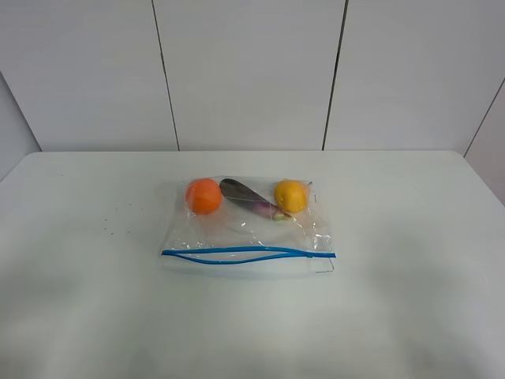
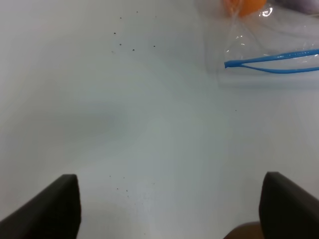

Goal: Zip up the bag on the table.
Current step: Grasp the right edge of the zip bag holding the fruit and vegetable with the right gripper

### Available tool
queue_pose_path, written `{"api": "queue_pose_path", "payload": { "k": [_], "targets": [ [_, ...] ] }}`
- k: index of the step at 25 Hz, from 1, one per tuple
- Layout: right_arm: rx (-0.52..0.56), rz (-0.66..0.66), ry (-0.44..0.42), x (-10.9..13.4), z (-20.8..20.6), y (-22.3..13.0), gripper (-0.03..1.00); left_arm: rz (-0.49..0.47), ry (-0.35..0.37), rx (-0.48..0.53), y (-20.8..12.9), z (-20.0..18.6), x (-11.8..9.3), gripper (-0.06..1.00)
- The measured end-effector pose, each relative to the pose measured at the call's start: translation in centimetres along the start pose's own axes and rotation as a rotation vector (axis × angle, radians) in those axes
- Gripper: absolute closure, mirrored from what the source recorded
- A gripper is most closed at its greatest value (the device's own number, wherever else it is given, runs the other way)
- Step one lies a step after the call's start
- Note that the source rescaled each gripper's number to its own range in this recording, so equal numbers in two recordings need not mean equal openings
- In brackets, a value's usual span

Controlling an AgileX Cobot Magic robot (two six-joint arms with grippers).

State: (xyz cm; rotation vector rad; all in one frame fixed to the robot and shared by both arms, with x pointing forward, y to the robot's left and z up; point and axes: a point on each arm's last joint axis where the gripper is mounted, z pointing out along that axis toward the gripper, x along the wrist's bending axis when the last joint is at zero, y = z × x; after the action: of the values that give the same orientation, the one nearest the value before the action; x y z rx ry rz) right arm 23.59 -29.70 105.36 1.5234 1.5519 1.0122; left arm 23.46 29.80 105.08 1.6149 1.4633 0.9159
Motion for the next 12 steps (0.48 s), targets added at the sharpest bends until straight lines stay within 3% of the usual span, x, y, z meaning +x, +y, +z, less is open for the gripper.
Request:
{"api": "queue_pose_path", "payload": {
  "k": [6, 12],
  "targets": [
    [0.006, 0.0, 0.0, 0.0, 0.1, 0.0, -0.03, 0.0, 0.0, 0.0, 0.0, 0.0, 0.0, -0.06],
    [0.102, 0.0, -0.004, 0.0, 1.1, 2.4, -0.03, 0.0, 0.0, 0.0, 0.0, 0.0, 0.0, -0.06]
  ]
}}
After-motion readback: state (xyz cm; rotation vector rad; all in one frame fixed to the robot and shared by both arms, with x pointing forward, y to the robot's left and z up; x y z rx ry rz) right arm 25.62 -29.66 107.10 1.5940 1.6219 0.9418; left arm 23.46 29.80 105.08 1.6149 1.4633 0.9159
